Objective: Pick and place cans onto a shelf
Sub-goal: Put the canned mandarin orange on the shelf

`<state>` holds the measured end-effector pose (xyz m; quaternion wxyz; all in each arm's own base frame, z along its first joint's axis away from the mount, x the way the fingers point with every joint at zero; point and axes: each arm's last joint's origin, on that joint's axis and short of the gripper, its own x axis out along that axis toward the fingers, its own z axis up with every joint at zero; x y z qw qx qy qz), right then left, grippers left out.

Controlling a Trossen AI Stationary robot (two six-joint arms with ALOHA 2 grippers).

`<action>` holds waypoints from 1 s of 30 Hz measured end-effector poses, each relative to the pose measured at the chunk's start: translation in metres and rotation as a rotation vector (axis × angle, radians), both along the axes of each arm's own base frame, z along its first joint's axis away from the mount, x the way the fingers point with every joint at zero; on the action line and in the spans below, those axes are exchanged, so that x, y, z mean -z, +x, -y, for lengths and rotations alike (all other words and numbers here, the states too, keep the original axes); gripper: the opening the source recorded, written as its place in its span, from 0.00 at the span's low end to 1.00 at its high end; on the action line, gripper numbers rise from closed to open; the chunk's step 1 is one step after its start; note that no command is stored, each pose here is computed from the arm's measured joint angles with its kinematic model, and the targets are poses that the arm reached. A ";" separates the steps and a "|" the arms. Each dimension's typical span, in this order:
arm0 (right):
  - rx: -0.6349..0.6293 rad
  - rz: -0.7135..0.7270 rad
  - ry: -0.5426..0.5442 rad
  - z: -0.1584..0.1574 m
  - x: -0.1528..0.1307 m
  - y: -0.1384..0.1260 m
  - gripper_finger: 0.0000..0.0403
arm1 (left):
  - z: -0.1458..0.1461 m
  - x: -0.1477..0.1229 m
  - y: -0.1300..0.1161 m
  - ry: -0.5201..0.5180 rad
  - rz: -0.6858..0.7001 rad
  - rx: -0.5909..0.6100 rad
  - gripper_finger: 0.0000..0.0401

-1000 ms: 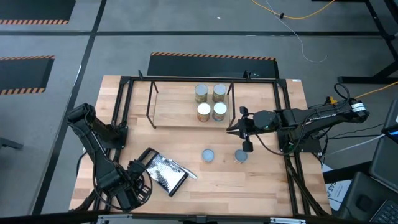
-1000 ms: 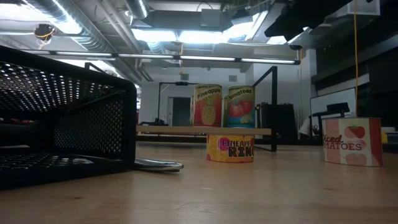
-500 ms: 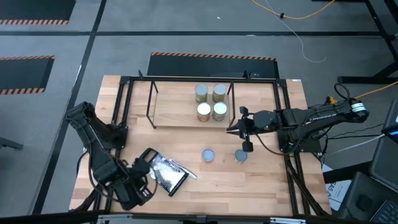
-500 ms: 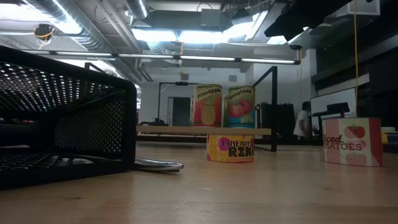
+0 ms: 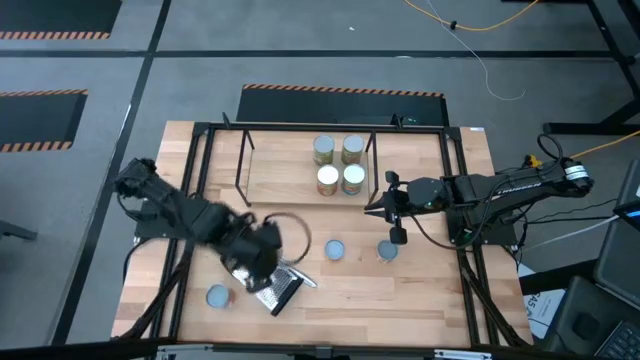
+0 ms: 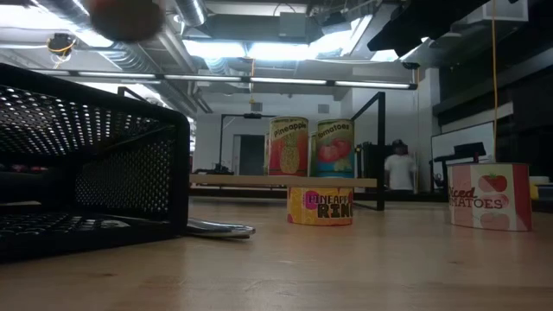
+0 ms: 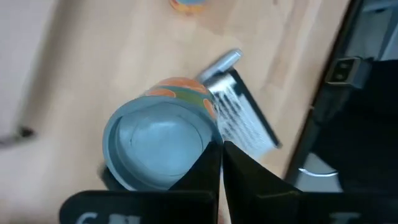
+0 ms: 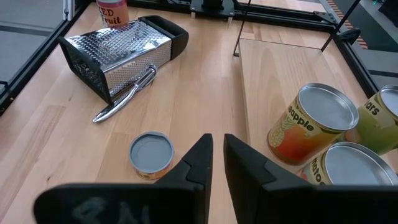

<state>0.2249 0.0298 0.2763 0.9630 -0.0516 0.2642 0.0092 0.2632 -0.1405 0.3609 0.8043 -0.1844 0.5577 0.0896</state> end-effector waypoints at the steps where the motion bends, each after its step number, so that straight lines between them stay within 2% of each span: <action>1: 0.000 0.000 0.000 0.000 0.000 0.000 0.11 | -0.008 0.000 0.004 0.015 0.001 0.023 0.00; 12: 0.000 0.000 0.000 0.000 0.000 0.000 0.11 | -0.109 0.000 0.033 0.199 -0.005 0.205 0.00; 22: 0.000 0.000 0.000 0.000 0.000 0.000 0.11 | -0.203 0.005 0.035 0.313 -0.053 0.235 0.00; 30: 0.000 -0.001 0.000 0.000 0.003 0.000 0.11 | -0.258 0.031 0.047 0.343 -0.132 0.268 0.00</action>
